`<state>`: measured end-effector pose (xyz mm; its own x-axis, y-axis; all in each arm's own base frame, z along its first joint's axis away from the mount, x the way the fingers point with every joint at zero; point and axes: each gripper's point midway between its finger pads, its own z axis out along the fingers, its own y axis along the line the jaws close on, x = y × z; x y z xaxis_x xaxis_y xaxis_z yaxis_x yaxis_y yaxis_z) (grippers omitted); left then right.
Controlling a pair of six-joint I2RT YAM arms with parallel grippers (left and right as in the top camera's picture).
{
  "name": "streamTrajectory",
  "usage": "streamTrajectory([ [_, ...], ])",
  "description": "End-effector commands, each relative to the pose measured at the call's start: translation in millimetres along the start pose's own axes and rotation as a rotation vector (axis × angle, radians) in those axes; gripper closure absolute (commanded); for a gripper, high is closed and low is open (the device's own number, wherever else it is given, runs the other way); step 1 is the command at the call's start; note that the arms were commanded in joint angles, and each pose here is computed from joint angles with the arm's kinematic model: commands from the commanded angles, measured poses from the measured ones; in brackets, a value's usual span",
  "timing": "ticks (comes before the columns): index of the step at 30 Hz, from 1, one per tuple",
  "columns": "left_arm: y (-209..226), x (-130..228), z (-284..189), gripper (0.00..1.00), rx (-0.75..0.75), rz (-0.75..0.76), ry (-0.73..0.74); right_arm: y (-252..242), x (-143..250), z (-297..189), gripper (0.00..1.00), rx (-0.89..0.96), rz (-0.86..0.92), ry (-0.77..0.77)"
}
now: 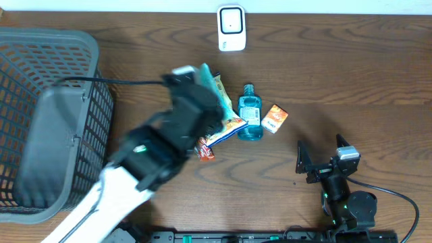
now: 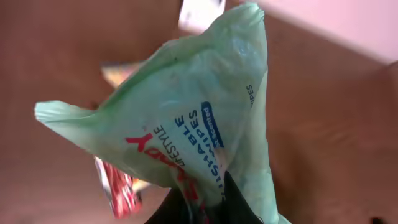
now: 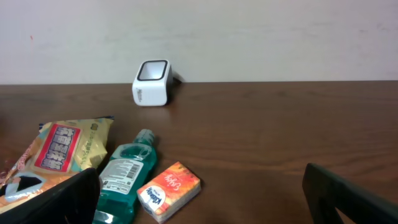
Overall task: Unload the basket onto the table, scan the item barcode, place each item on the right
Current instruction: 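Carry the wipes packet to the table in front of the bottle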
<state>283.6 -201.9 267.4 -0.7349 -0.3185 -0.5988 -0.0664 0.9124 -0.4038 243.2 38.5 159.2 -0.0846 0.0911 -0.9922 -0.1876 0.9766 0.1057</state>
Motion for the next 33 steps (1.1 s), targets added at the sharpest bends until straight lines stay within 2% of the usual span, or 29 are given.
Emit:
streamTrajectory([
  [1, 7, 32, 31, 0.93, -0.087, -0.089, 0.055, 1, 0, 0, 0.01, -0.001, -0.010, 0.000],
  [6, -5, 87, 67, 0.93, -0.100, -0.054, 0.219, 1, 0, 0, 0.01, -0.001, -0.010, 0.000],
  [17, -30, 166, 117, 0.93, -0.127, -0.011, 0.335, 1, 0, 0, 0.01, -0.001, -0.010, 0.000],
  [26, -10, 195, 144, 0.93, -0.223, 0.033, 0.385, 1, 0, 0, 0.01, -0.001, -0.010, 0.000],
  [33, -7, 198, 146, 0.92, -0.236, 0.037, 0.390, 1, 0, 0, 0.01, -0.001, -0.010, -0.001],
])
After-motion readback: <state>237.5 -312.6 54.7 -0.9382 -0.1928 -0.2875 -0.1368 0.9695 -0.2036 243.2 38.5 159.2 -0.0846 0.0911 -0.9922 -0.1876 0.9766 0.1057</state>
